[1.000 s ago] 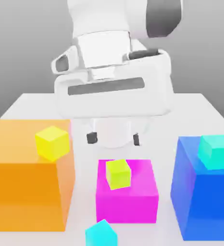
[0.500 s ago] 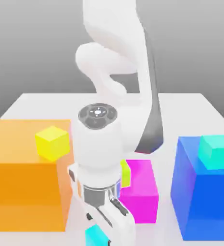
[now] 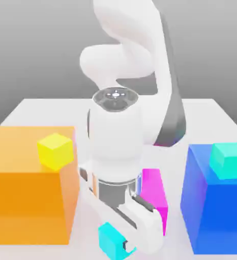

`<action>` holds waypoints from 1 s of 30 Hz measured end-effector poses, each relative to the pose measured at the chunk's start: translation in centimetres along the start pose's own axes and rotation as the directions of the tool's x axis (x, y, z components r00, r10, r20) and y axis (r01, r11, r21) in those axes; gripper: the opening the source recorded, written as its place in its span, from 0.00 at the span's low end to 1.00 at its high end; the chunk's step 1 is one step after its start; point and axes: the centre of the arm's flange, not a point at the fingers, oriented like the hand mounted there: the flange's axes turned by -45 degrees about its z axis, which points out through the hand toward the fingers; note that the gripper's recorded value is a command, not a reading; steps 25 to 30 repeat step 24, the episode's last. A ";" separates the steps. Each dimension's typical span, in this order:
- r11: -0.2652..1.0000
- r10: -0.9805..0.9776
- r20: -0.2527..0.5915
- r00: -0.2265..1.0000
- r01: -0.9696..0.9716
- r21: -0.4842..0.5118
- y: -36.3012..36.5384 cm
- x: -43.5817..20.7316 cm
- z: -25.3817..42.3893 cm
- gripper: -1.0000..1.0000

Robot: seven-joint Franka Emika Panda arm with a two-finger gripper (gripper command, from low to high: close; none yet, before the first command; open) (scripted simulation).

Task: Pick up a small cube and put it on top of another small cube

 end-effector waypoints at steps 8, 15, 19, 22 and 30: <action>0.795 -0.606 0.049 0.794 0.601 0.086 -9.4 -9.0 -10.4 0.00; 0.400 -0.916 0.050 0.398 0.916 0.043 -11.7 -17.0 -19.9 0.00; 0.335 -0.938 0.099 0.333 0.942 0.001 -10.4 -18.1 -18.1 0.00; 0.333 -0.938 0.102 0.331 0.943 -0.002 -9.9 -18.3 -15.3 1.00; 0.333 -0.938 0.102 0.331 0.943 -0.002 -9.9 -18.3 -15.3 1.00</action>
